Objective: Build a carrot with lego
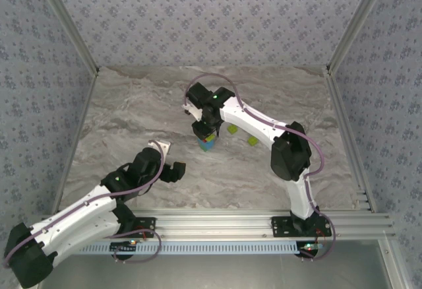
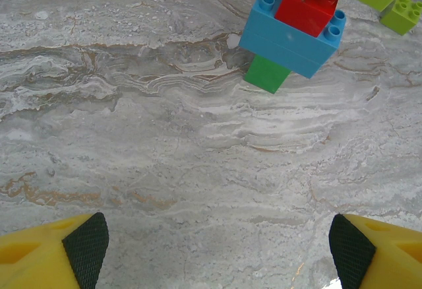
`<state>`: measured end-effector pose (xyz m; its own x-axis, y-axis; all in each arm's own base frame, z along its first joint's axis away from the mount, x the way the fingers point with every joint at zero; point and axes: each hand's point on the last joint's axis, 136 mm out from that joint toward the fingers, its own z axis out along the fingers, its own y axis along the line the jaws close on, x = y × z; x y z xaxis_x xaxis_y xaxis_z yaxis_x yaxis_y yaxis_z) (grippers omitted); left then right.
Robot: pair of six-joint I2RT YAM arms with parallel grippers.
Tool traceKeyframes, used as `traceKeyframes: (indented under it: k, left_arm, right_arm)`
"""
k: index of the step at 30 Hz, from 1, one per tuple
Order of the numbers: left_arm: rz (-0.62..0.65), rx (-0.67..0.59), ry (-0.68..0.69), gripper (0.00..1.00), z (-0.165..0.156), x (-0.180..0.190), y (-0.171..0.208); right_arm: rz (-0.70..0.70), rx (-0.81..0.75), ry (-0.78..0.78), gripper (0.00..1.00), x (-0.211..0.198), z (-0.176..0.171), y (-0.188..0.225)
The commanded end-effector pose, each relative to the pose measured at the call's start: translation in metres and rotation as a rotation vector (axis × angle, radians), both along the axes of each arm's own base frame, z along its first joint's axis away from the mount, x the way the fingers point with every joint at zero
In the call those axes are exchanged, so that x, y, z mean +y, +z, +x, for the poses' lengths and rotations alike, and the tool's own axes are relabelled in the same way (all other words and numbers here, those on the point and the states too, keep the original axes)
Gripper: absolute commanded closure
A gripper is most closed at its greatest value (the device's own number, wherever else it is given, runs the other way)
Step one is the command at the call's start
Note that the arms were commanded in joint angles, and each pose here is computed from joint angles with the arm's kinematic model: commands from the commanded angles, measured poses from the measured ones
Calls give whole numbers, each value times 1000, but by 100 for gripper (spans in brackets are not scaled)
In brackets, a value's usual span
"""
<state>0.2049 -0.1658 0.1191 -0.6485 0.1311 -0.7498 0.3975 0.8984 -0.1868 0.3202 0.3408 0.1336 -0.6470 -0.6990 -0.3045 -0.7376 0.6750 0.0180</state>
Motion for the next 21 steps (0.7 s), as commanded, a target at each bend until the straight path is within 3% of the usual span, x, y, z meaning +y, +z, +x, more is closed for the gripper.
traceKeyframes:
  k: [1,21]
  left_arm:
    - [-18,-24,-29,11,0,-6,9]
    - [-18,-25,-29,11,0,-6,10]
  right_arm:
    - [-17,45,-3,65,-1,-5,-15]
    - [-39,89,1,65,-1,-8,-35]
